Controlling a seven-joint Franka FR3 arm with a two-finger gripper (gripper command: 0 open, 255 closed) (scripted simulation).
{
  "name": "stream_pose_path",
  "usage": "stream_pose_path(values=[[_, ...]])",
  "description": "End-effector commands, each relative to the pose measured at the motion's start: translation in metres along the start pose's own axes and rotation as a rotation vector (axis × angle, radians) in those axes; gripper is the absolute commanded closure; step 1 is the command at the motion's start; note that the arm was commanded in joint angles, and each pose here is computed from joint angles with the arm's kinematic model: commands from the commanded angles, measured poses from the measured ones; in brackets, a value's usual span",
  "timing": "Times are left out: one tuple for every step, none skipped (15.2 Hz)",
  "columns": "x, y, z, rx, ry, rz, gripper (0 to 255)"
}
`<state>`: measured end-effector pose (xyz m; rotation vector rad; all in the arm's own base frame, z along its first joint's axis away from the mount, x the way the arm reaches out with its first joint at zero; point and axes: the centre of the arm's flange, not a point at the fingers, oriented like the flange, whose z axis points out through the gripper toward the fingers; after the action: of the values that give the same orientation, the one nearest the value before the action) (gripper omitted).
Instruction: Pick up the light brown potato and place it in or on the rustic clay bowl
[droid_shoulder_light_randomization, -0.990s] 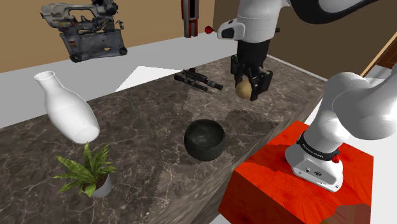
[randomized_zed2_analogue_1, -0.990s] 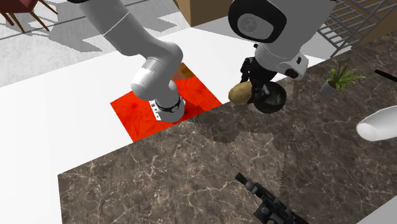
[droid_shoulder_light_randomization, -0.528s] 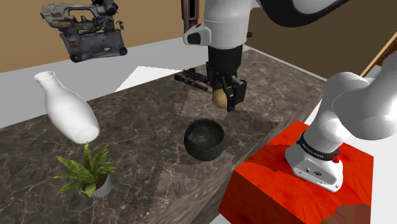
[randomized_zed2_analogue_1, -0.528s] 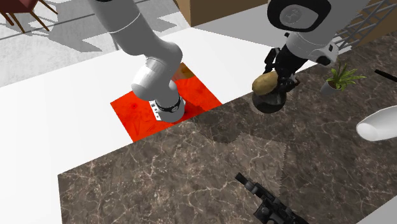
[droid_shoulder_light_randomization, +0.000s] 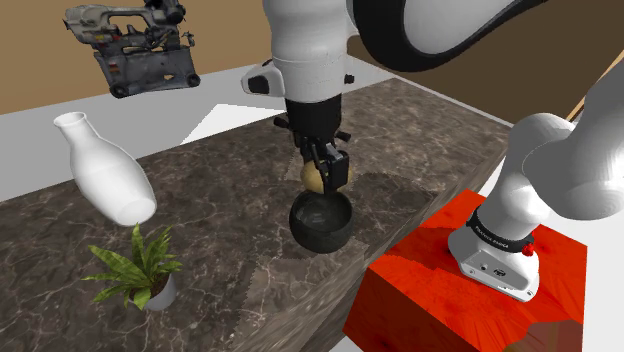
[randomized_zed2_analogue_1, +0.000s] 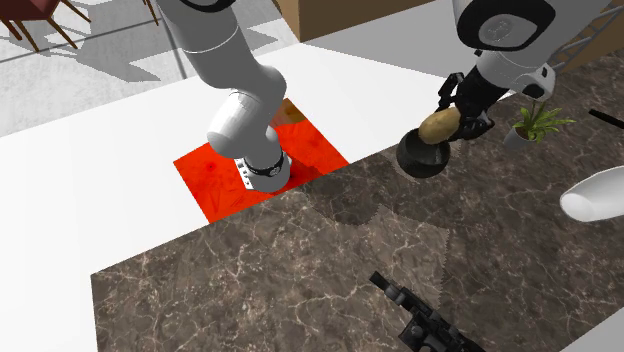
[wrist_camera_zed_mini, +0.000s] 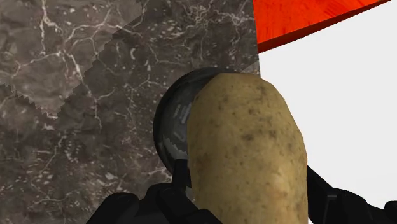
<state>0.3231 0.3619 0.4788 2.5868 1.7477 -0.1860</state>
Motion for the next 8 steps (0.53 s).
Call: stream_pose_path(values=[[0.001, 0.001, 0.010, 0.000, 0.000, 0.000, 255], [0.002, 0.001, 0.015, 0.000, 0.000, 0.000, 255], [0.002, 0.001, 0.020, 0.000, 0.000, 0.000, 255], [0.003, 0.002, 0.025, 0.000, 0.000, 0.000, 255], [0.004, 0.002, 0.031, 0.000, 0.000, 0.000, 255], [0.004, 0.002, 0.036, 0.000, 0.000, 0.000, 255], [0.005, 0.003, 0.041, 0.000, 0.000, 0.000, 255], [0.005, 0.003, 0.046, 0.000, 0.000, 0.000, 255]])
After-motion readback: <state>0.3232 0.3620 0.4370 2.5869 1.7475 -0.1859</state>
